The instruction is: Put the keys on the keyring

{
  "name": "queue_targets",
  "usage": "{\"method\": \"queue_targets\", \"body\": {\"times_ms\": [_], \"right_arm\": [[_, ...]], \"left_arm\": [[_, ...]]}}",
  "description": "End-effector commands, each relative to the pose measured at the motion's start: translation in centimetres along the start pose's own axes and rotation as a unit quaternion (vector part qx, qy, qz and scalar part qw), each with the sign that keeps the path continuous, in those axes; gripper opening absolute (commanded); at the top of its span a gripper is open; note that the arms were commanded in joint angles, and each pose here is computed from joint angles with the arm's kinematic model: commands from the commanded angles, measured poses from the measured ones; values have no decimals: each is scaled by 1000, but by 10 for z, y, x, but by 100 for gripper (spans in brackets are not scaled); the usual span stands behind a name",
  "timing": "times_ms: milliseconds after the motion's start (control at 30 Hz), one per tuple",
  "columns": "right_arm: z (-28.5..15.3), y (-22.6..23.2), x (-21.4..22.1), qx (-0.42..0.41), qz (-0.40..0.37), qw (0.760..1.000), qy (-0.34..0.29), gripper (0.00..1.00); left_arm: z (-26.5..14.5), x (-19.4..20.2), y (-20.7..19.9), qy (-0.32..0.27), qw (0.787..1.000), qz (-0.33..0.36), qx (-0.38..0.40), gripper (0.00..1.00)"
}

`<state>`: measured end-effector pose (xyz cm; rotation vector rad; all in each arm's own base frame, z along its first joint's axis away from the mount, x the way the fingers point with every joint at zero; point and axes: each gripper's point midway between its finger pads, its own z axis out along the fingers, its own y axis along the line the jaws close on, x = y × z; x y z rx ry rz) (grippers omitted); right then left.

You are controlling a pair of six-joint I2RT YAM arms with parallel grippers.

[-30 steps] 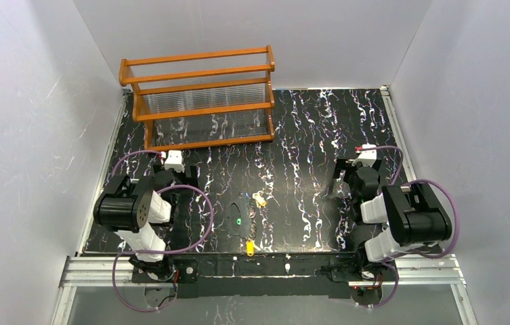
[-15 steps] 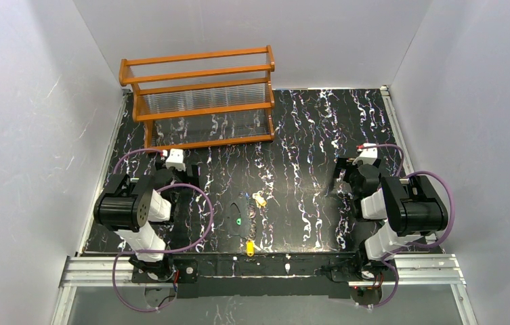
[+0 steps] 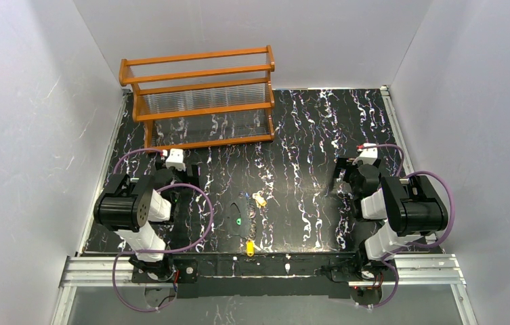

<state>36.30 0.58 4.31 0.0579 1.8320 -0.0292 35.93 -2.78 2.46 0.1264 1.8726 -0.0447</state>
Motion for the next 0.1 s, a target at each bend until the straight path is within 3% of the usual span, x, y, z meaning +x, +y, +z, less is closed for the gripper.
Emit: {"method": "queue_targets", "body": {"times_ms": [0,67], "right_arm": [[6,1,-24,0,6,999,-39,99],[6,0,-24,0,6,999,-38,99]], "left_arm": [[5,-9,3,-12,1000,4,-3,98],[5,-9,3,-12,1000,3,-3,98]]}}
